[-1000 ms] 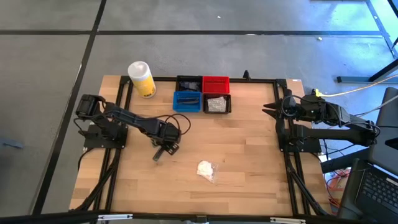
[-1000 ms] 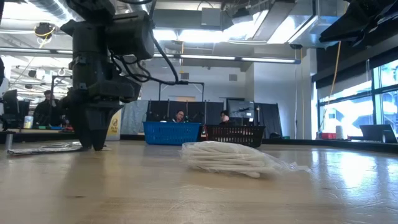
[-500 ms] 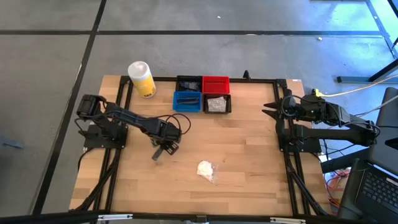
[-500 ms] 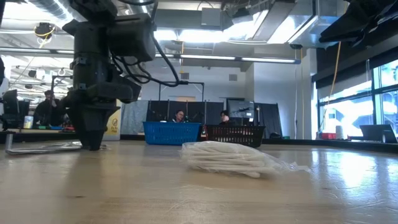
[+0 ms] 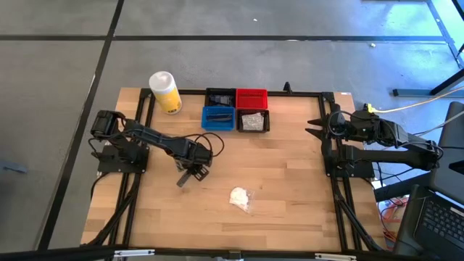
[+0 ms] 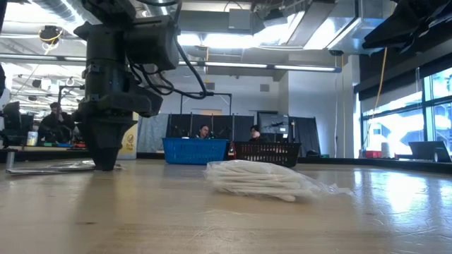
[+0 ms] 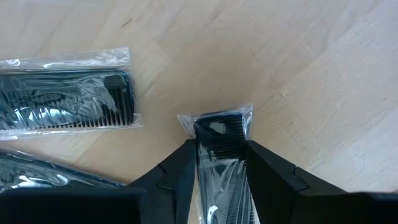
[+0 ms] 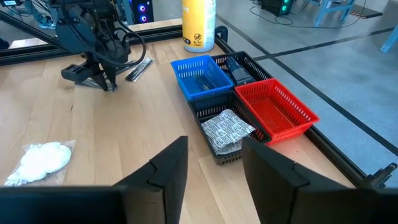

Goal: Pick & Place Travel size toiletries
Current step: Put the bottom comb into the blue bin

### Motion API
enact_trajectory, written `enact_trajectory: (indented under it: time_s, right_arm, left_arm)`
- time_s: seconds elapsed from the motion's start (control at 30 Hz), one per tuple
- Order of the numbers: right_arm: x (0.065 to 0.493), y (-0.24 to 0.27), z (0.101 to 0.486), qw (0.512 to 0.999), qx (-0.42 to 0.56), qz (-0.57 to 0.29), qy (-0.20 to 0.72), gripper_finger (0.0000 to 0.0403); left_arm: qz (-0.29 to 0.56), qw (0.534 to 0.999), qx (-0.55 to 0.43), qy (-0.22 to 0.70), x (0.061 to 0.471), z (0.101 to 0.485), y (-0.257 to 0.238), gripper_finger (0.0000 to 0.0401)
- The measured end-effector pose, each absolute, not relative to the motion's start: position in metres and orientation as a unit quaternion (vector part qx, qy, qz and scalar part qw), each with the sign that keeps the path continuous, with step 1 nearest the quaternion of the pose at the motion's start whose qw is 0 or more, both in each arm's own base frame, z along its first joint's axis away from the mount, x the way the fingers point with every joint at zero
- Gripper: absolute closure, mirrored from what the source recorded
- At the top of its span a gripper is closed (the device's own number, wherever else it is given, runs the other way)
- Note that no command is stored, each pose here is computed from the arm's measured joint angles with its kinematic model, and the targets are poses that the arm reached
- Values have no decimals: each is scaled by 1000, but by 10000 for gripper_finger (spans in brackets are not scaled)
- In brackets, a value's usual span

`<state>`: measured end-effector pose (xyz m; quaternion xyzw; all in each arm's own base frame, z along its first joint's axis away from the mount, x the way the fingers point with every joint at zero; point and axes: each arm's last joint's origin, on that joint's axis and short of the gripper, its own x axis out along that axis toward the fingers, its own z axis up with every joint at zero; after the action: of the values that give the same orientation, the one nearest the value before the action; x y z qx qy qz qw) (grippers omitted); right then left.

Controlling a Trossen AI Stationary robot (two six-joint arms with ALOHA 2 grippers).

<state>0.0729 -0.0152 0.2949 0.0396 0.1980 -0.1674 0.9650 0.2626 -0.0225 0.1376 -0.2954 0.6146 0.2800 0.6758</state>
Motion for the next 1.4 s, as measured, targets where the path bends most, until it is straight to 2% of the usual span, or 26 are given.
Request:
enact_trajectory:
  time_s: [0.33,0.6,0.9,1.03,1.23,1.4]
  right_arm:
    - [73,-15,295,965,40,-167,198,237]
    - [73,-15,295,965,40,-168,198,238]
    - [73,-15,295,965,40,-167,198,255]
    - [73,-15,295,965,40,-167,198,262]
    - [73,-15,295,965,40,-167,198,273]
    - [73,-15,295,965,40,-167,198,281]
  left_arm:
    - [219,678,-294,637,268,145,-26,275]
    - [214,681,-290,637,269,147,-26,277]
    - [200,677,-292,645,269,148,-27,326]
    - [210,668,-283,655,265,148,-26,335]
    - [210,672,-270,657,265,148,-26,316]
    - [215,683,-263,647,266,148,-25,270]
